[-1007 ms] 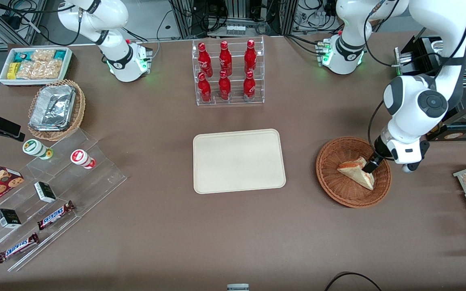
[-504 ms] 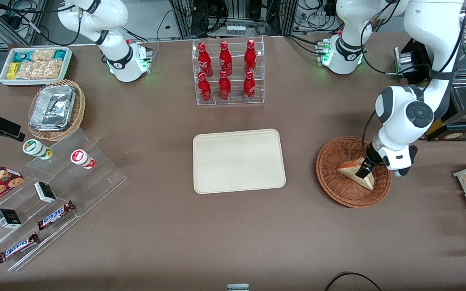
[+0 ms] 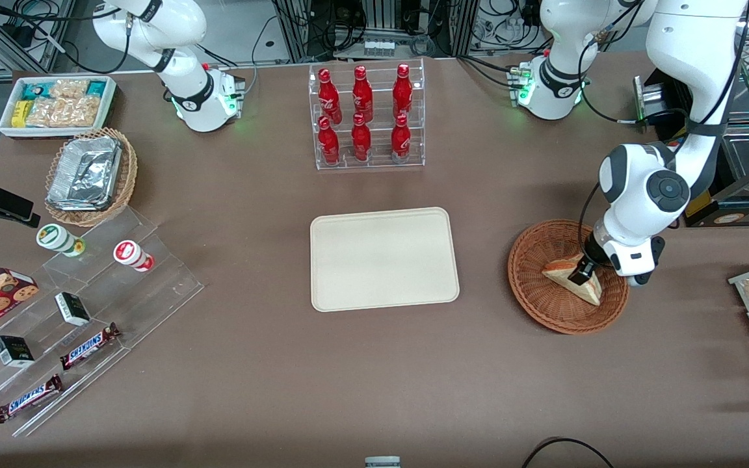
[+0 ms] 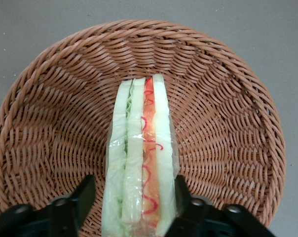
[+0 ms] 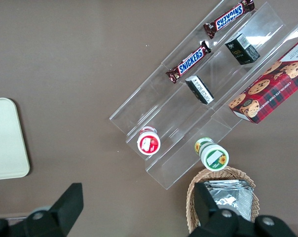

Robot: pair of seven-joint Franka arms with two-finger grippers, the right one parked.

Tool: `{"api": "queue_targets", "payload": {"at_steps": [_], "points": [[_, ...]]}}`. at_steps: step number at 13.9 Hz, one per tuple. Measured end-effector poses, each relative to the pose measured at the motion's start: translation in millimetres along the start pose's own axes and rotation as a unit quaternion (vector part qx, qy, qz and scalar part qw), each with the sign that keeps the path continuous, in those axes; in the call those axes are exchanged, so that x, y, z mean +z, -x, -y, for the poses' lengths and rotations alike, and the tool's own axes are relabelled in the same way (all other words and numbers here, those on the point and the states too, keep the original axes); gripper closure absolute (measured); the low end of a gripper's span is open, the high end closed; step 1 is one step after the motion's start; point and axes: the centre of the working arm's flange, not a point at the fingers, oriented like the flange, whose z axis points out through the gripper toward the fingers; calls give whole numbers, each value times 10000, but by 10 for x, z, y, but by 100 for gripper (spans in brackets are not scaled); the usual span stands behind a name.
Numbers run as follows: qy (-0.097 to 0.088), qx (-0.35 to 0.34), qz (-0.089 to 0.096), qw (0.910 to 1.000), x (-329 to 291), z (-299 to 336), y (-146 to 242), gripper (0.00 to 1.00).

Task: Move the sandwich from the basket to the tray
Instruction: 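Lower the open left gripper around the sandwich and close it, then lift the sandwich and carry it with the left gripper over the white tray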

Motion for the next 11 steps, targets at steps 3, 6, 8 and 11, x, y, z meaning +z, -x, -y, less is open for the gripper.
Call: {"api": "queue_targets", "payload": {"at_steps": [3, 6, 8, 11], "points": [[57, 70, -21, 10000, -63, -68, 31, 63], [-141, 303, 74, 9994, -357, -176, 17, 76], [-315, 404, 152, 9986, -784, -329, -48, 85], [-350, 741, 240, 9964, -1459, -783, 153, 85]]}}
